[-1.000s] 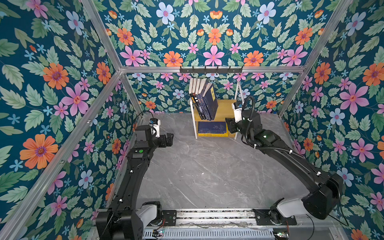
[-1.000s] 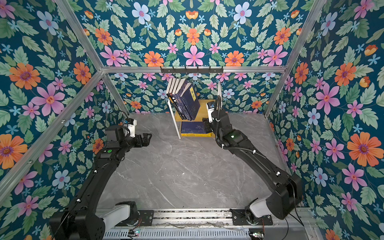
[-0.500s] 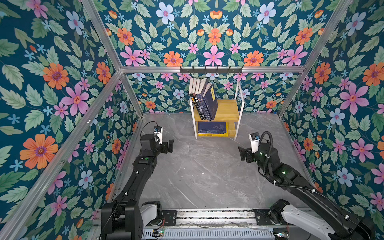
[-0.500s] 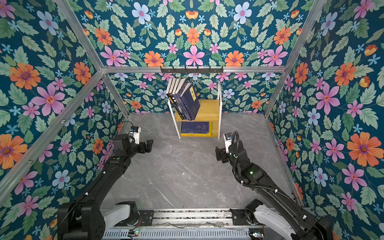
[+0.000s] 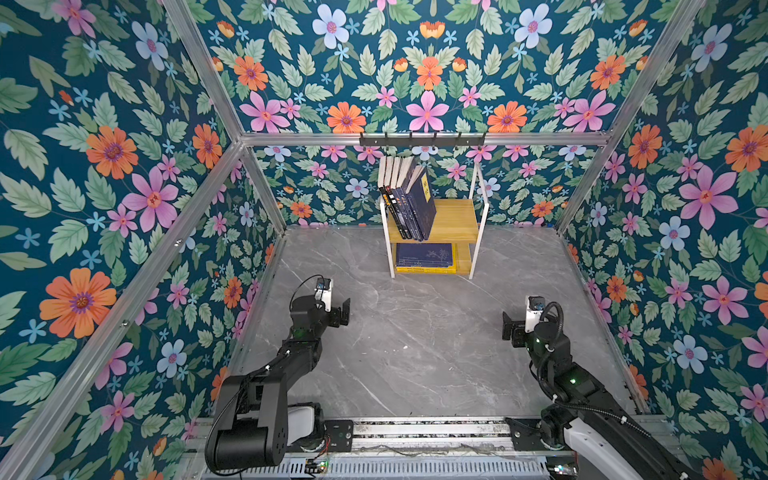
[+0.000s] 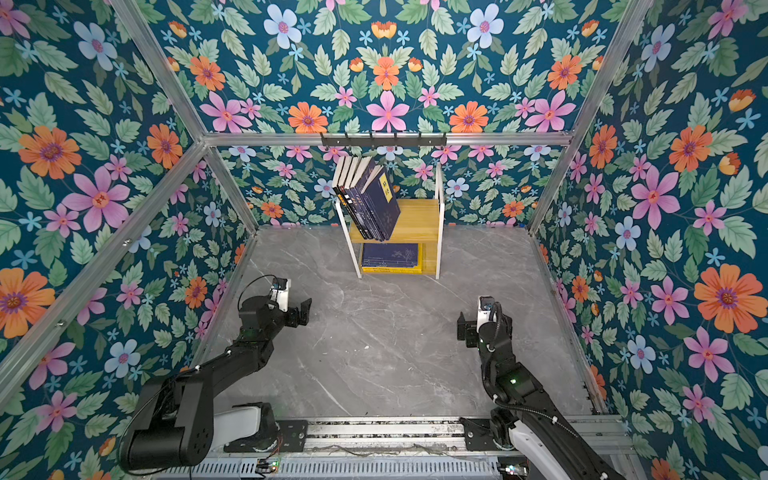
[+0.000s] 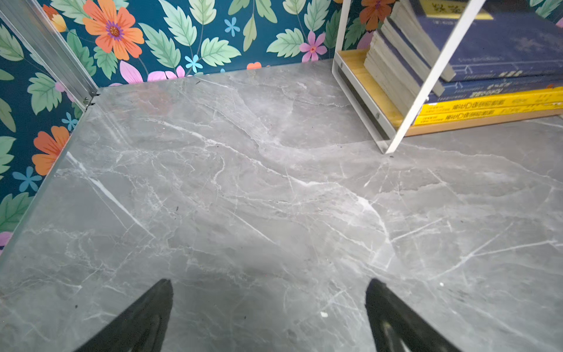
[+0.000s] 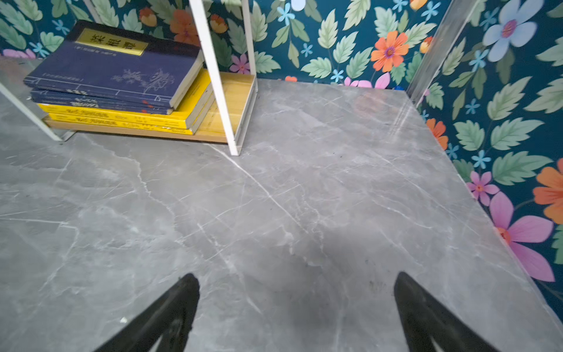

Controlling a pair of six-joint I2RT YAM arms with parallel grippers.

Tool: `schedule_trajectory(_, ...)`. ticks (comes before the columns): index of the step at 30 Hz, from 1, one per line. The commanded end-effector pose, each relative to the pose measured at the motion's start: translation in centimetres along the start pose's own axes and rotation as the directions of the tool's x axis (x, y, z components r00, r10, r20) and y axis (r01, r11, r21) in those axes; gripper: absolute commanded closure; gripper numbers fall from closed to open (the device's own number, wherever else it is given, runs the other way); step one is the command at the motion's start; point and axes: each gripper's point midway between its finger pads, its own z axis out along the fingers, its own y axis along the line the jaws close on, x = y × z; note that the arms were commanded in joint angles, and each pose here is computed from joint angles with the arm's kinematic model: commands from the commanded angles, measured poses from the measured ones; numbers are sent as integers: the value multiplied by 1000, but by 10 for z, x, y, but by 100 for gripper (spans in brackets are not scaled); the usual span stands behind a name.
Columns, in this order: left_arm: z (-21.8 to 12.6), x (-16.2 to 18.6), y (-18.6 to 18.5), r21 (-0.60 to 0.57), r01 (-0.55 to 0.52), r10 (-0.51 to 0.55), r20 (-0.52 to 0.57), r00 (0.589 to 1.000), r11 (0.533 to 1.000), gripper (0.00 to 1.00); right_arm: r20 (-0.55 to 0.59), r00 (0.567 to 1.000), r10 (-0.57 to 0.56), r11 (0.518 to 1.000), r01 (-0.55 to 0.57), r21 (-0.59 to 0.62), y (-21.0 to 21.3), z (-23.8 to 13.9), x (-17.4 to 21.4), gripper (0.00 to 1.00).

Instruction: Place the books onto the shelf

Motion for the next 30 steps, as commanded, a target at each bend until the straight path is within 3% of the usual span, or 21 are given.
schedule_trajectory(1, 0, -29, 4, -29, -54, 58, 160, 985, 998, 0, 104, 994, 17, 997, -24, 69, -19, 1, -16, 1)
schedule_trajectory(5, 3, -29, 7, -47, -67, 74, 184, 980, 997, 0, 125, 992, 33, 994, -46, 99, -36, 7, -6, 1)
schedule_trajectory(8, 8, -31, 14, -76, -24, 37, 183, 982, 997, 0, 139, 988, 70, 988, -88, 124, -46, 9, 3, 1)
schedule_trajectory(12, 1, -36, 13, -80, 4, 20, 295, 955, 997, 0, 175, 979, 105, 984, -127, 122, -54, 11, 5, 1)
schedule_trajectory(17, 3, -23, 27, -148, 54, -11, 272, 962, 987, 0, 194, 974, 117, 980, -145, 136, -61, 16, 3, 1)
schedule_trajectory(19, 2, -26, 31, -168, 71, -14, 320, 947, 983, 0, 188, 974, 125, 982, -149, 119, -62, 22, 3, 1)
schedule_trajectory(21, 13, -17, 34, -175, 77, -34, 233, 972, 982, 0, 166, 978, 126, 984, -144, 101, -59, 28, 3, 1)
schedule_trajectory(24, 20, -17, 50, -238, 133, -79, 222, 972, 962, 0, 157, 982, 103, 989, -118, 92, -57, 38, -1, 1)
schedule_trajectory(30, 19, -17, 52, -242, 136, -82, 223, 971, 961, 0, 145, 986, 85, 994, -94, 56, -49, 61, -7, 1)
